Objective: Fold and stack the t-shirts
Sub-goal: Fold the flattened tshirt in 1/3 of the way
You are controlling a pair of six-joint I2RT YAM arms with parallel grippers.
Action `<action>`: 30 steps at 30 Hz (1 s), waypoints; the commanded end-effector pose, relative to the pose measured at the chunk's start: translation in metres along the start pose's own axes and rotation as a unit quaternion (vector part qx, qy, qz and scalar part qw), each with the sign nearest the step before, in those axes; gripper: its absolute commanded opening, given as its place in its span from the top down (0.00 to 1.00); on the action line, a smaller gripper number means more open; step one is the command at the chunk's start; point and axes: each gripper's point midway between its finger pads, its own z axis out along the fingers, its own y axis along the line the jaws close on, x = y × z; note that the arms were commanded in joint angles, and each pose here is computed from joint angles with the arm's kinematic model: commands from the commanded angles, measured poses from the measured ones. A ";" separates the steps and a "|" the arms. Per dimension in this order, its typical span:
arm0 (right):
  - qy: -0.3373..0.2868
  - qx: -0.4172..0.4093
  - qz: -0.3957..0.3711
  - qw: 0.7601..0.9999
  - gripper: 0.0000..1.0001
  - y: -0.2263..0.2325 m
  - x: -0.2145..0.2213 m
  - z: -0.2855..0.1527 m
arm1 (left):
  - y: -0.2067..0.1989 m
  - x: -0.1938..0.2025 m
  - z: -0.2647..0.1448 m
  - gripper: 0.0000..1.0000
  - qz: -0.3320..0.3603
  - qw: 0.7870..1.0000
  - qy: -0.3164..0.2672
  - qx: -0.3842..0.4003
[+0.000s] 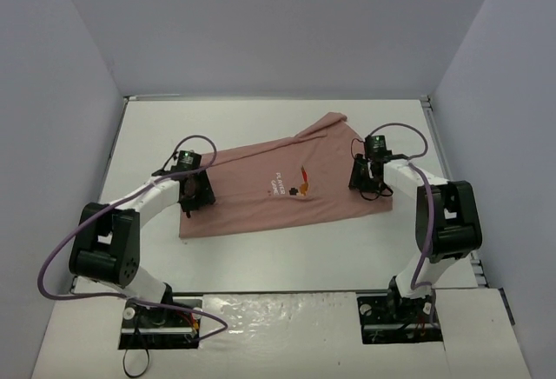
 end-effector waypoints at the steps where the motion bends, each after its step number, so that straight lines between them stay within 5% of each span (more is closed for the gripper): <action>1: -0.027 0.020 0.000 0.999 0.67 -0.009 -0.017 0.006 | 0.029 0.004 0.007 0.56 -0.054 0.997 -0.015 -0.051; 8: -0.035 0.071 0.023 0.997 0.67 -0.046 -0.007 -0.003 | 0.087 0.036 -0.003 0.61 -0.133 0.985 -0.002 -0.106; 15: -0.084 0.041 -0.007 0.996 0.67 -0.014 -0.035 -0.029 | 0.063 -0.004 -0.028 0.62 -0.092 0.993 -0.042 -0.062; 22: -0.109 -0.010 -0.093 0.990 0.66 0.046 -0.047 -0.048 | 0.019 -0.029 -0.057 0.51 -0.006 0.996 -0.089 -0.020; 30: -0.055 0.021 -0.133 0.989 0.64 0.050 -0.017 -0.007 | 0.027 0.004 -0.018 0.51 -0.003 0.998 -0.031 -0.057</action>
